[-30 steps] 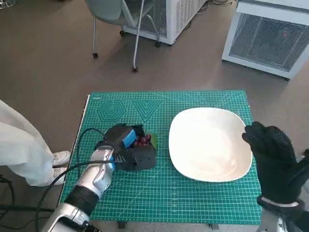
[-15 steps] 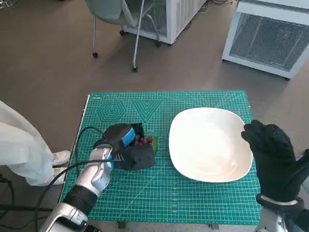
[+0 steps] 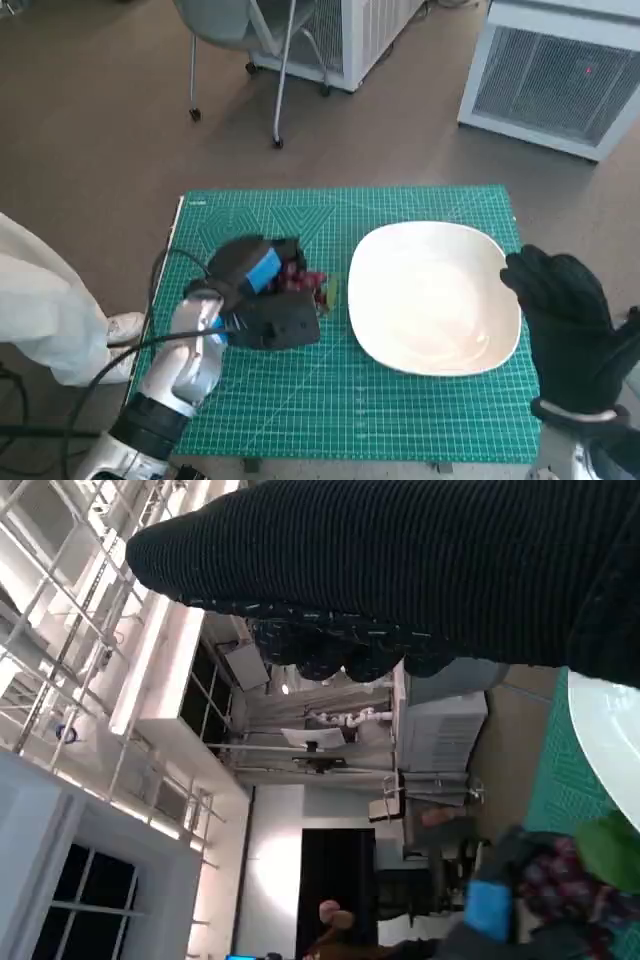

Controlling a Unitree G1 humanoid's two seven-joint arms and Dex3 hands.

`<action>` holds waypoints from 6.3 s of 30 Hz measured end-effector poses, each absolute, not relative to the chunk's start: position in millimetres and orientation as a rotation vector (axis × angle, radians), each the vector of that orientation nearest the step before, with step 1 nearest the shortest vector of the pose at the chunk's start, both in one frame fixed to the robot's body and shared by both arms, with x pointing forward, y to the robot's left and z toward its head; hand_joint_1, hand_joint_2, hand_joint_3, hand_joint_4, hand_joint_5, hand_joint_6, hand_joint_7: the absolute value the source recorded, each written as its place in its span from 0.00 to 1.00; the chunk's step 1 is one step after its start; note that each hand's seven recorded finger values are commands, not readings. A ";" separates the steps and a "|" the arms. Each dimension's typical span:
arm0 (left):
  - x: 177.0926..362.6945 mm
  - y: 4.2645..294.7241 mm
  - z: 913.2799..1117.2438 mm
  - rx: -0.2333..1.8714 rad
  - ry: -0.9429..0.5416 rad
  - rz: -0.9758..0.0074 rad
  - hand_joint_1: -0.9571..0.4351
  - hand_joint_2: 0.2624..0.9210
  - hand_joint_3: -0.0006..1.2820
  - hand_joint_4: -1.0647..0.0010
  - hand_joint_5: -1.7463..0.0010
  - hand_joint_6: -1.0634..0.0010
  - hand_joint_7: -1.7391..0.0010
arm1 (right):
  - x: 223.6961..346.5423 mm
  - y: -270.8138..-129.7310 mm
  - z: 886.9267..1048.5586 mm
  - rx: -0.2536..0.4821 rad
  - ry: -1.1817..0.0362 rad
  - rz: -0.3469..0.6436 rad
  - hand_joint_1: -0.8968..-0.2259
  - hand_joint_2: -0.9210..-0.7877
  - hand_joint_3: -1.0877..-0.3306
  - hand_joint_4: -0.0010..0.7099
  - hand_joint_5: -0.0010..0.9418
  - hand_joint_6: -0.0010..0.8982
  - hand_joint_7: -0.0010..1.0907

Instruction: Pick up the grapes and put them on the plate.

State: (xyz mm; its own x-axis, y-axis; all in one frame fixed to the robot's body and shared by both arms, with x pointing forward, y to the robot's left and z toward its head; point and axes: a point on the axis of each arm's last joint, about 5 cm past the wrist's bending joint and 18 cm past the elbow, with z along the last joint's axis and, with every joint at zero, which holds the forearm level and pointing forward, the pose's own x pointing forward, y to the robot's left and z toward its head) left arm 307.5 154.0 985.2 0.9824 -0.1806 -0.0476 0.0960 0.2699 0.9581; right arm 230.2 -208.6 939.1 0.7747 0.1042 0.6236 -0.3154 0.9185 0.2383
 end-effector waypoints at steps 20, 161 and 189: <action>286.7 152.6 1038.3 1.200 -0.347 -0.074 0.69 0.99 0.02 0.25 0.37 0.41 0.36 | 232.2 -208.4 938.8 0.343 -0.653 0.230 0.83 0.00 0.70 0.69 0.61 0.29 0.83; 319.1 102.5 997.1 0.485 -0.627 -0.459 0.32 1.00 0.14 0.79 0.99 0.68 0.99 | 216.3 -208.0 930.7 0.341 -0.704 0.138 0.85 0.00 0.70 0.76 0.57 0.31 0.80; 286.2 179.3 933.8 -0.215 -0.514 -0.411 0.40 1.00 0.14 0.72 0.99 0.65 0.98 | 223.0 -208.9 929.4 0.323 -0.693 0.149 0.84 0.00 0.69 0.73 0.58 0.30 0.82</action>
